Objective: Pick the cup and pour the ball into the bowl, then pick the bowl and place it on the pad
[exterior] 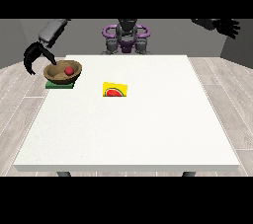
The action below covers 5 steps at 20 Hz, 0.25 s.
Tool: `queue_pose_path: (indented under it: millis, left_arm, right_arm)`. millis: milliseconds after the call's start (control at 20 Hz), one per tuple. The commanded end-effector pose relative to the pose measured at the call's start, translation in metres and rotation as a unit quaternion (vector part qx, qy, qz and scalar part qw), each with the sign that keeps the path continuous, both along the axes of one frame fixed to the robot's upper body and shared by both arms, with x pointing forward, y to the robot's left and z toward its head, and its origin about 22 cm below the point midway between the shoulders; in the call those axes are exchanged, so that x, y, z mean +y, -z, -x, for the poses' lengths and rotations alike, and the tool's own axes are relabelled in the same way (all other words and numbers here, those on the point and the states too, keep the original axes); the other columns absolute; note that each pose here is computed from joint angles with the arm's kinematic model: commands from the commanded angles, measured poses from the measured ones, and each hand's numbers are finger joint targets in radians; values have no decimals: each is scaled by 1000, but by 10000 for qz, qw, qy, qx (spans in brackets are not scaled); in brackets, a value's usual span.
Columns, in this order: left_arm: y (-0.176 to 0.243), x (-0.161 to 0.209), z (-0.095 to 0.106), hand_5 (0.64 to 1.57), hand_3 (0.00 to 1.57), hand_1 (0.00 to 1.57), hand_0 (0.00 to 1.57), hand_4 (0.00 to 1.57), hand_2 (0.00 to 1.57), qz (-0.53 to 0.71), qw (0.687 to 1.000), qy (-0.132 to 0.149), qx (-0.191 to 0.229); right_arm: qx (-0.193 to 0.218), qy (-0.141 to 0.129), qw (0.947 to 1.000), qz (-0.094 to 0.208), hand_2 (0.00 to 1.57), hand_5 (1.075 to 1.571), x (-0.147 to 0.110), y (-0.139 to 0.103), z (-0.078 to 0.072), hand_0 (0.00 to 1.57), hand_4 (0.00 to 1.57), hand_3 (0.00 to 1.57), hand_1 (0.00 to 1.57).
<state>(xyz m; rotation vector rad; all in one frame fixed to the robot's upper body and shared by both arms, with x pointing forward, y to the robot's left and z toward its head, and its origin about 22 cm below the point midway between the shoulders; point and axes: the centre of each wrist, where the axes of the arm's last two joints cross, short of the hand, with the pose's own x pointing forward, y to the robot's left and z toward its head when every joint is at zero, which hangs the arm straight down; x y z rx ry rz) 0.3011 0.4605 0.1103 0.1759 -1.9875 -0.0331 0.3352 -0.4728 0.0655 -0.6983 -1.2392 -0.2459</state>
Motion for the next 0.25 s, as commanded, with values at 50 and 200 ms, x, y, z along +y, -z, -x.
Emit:
queue_pose_path:
  millis: [50,200]
  left_arm:
    - [33,-69,-16,1559,0,0,0,902,0,78,9962,583,637]
    - [52,-45,-7,1559,0,0,0,902,0,170,9895,-45,1435]
  right_arm:
    - [454,-126,9989,-54,0,1356,9,-23,-18,0,0,0,0]
    - [167,-1098,9933,-335,0,1434,57,-24,-43,0,476,0,0]
